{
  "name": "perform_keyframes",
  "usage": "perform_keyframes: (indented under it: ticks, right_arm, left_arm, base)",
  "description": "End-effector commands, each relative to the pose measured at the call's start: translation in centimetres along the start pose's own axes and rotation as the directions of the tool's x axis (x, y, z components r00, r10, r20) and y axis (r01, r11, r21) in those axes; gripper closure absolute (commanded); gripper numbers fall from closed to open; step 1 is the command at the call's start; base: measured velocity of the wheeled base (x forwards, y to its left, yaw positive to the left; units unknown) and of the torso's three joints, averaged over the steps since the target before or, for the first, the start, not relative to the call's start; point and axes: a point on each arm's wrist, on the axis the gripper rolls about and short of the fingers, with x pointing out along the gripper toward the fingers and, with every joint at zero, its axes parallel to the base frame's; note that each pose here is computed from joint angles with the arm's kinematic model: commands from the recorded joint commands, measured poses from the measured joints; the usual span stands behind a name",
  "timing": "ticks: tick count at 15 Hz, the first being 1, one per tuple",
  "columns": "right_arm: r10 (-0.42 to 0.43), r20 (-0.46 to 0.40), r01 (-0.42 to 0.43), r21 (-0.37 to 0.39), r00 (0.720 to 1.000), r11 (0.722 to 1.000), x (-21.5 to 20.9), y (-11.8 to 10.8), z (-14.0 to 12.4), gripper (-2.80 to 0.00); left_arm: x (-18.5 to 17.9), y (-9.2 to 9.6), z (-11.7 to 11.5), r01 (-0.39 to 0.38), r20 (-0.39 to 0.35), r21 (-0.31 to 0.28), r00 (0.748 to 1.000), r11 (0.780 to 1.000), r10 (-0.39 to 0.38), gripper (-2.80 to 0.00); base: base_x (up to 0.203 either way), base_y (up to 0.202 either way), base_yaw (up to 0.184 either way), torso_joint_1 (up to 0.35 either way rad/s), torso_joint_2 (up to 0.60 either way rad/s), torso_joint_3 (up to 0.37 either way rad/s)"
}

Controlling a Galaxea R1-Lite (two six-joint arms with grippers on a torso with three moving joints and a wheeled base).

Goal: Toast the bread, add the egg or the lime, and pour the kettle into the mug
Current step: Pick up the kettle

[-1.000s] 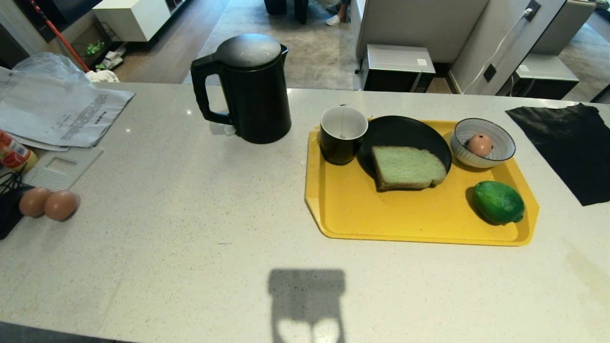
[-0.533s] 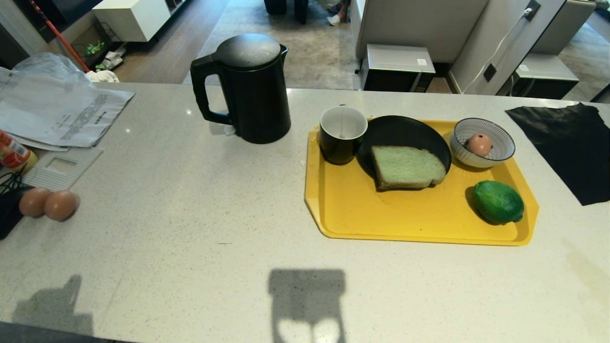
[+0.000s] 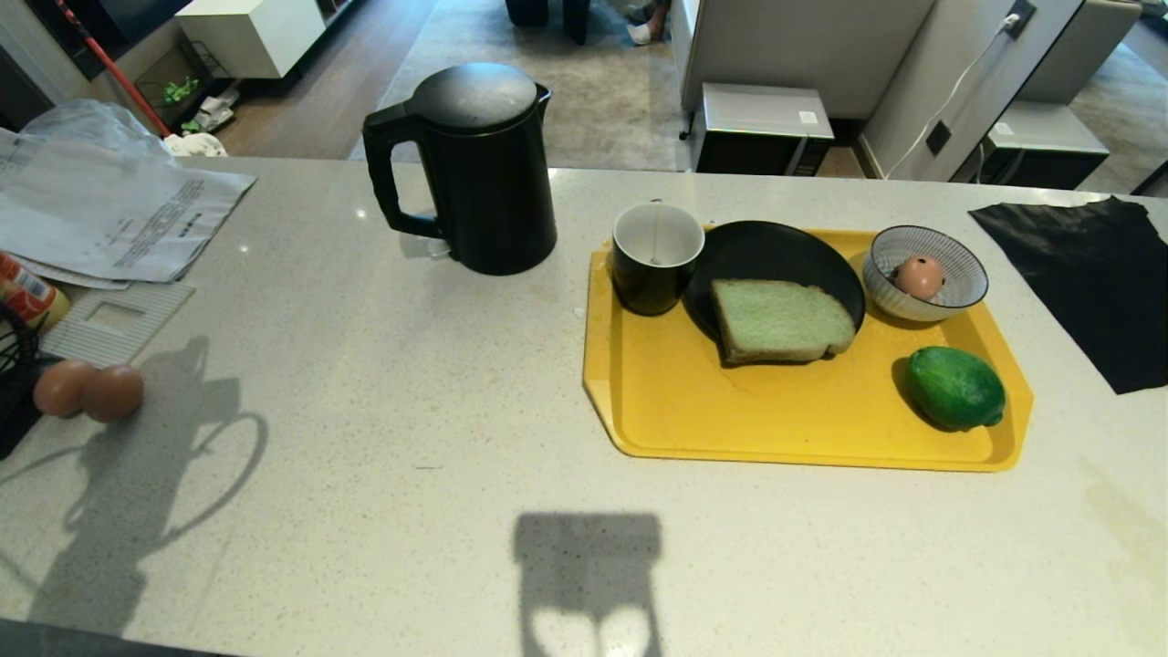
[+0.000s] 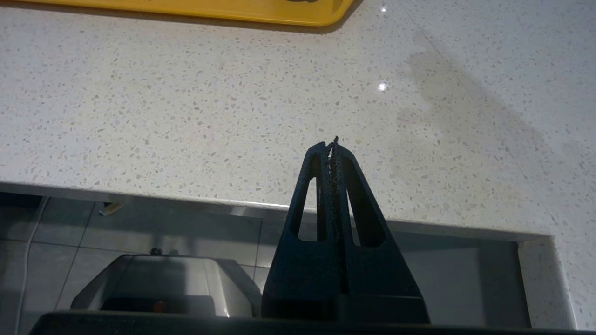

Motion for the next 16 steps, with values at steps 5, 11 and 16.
perform_keyframes:
  ticks: [5, 11, 16]
  right_arm:
    - [0.0, -0.001, 0.0, 0.0, 1.0, 1.0, 0.0, 0.0, 0.0, 0.0]
    - [0.0, -0.001, 0.0, -0.001, 1.0, 1.0, 0.0, 0.0, 0.0, 0.0]
    - [0.0, 0.0, 0.0, 0.0, 1.0, 1.0, 0.0, 0.0, 0.0, 0.0]
  left_arm:
    - [6.2, -0.7, -2.1, 0.107, -0.057, 0.004, 0.993, 0.994, -0.107, 0.0]
    - [12.2, -2.9, -3.7, 0.172, 0.109, 0.002, 0.979, 0.985, -0.171, 0.0]
    - [12.3, -5.7, -5.1, 0.26, 0.051, -0.004, 0.964, 0.966, -0.259, -2.8]
  base:
    - [0.0, 0.0, 0.0, 0.0, 0.0, 0.0]
    - [0.0, 0.0, 0.0, 0.0, 0.0, 0.0]
    - [0.0, 0.0, 0.0, 0.0, 0.0, 0.0]
